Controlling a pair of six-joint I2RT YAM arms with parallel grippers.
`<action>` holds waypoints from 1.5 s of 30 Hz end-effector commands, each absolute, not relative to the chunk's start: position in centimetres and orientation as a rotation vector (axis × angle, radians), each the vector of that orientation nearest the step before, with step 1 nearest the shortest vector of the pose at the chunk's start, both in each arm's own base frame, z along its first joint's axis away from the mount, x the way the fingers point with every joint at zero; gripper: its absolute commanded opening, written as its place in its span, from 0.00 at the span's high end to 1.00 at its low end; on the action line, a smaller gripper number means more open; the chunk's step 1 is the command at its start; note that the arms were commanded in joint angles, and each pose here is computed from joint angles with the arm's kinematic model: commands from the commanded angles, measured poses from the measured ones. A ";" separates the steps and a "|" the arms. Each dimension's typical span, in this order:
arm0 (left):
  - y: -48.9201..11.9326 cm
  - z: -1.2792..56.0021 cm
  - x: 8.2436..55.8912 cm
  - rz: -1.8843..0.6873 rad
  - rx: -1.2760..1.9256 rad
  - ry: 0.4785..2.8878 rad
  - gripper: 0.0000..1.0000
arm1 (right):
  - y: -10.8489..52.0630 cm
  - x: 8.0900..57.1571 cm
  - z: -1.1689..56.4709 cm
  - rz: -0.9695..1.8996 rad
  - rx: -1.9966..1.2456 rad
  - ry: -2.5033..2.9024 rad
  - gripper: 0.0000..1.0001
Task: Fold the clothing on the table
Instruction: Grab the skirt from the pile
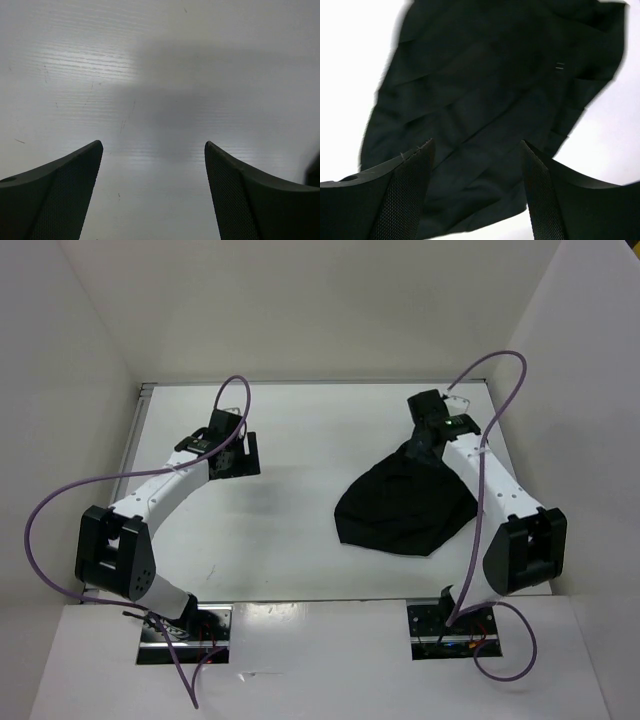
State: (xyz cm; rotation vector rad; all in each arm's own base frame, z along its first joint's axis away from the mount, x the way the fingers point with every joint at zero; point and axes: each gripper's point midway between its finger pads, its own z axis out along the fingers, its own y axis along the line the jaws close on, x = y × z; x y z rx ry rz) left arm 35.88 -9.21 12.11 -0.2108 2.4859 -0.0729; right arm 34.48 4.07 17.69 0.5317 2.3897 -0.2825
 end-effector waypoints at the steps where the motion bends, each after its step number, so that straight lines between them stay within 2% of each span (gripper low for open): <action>1: -9.4 13.5 35.9 -0.120 -0.217 2.446 0.11 | 1.7 35.6 17.9 -0.244 0.681 2.312 0.27; 8: -10.4 13.8 35.9 -0.185 -0.195 2.452 0.11 | -5.8 38.3 12.3 -0.345 0.908 2.336 0.27; 18: -10.6 14.4 35.3 -0.216 -0.186 2.439 0.11 | -7.4 38.2 7.0 -0.409 0.906 2.444 0.27; 19: -10.7 14.2 35.3 -0.227 -0.182 2.440 0.11 | -7.2 38.1 6.5 -0.403 0.905 2.460 0.29; 22: -10.7 14.2 35.3 -0.227 -0.182 2.440 0.11 | -6.6 38.0 6.2 -0.364 0.890 2.491 0.58; 23: -10.7 14.2 35.3 -0.223 -0.171 2.440 0.11 | -6.6 38.0 6.2 -0.364 0.890 2.491 0.83; 24: -10.7 14.0 35.2 -0.223 -0.171 2.440 0.11 | -6.3 37.7 6.1 -0.350 0.888 2.513 0.97; 25: -10.7 14.0 35.2 -0.223 -0.171 2.440 0.11 | -6.3 37.5 6.5 -0.345 0.899 2.505 1.00; 27: -10.7 14.0 35.2 -0.223 -0.171 2.440 0.11 | -5.0 37.1 7.9 -0.273 0.880 2.522 1.00; 31: -10.6 14.0 35.2 -0.219 -0.160 2.440 0.11 | 1.6 39.2 19.4 0.014 0.627 2.346 1.00; 34: -10.9 14.0 35.4 -0.232 -0.155 2.443 0.11 | 8.8 38.5 29.0 0.297 0.362 2.216 1.00; 36: -11.1 14.0 35.4 -0.245 -0.150 2.445 0.11 | 11.9 38.0 33.0 0.405 0.264 2.166 1.00; 40: -11.3 14.3 35.6 -0.251 -0.135 2.448 0.11 | 20.4 35.7 38.4 0.688 -0.055 2.072 1.00; 43: -11.1 14.0 35.7 -0.237 -0.139 2.455 0.11 | 22.9 34.2 41.8 0.830 -0.166 1.959 1.00; 45: -11.1 13.9 35.7 -0.237 -0.139 2.455 0.11 | 22.2 34.2 41.8 0.796 -0.139 1.963 0.97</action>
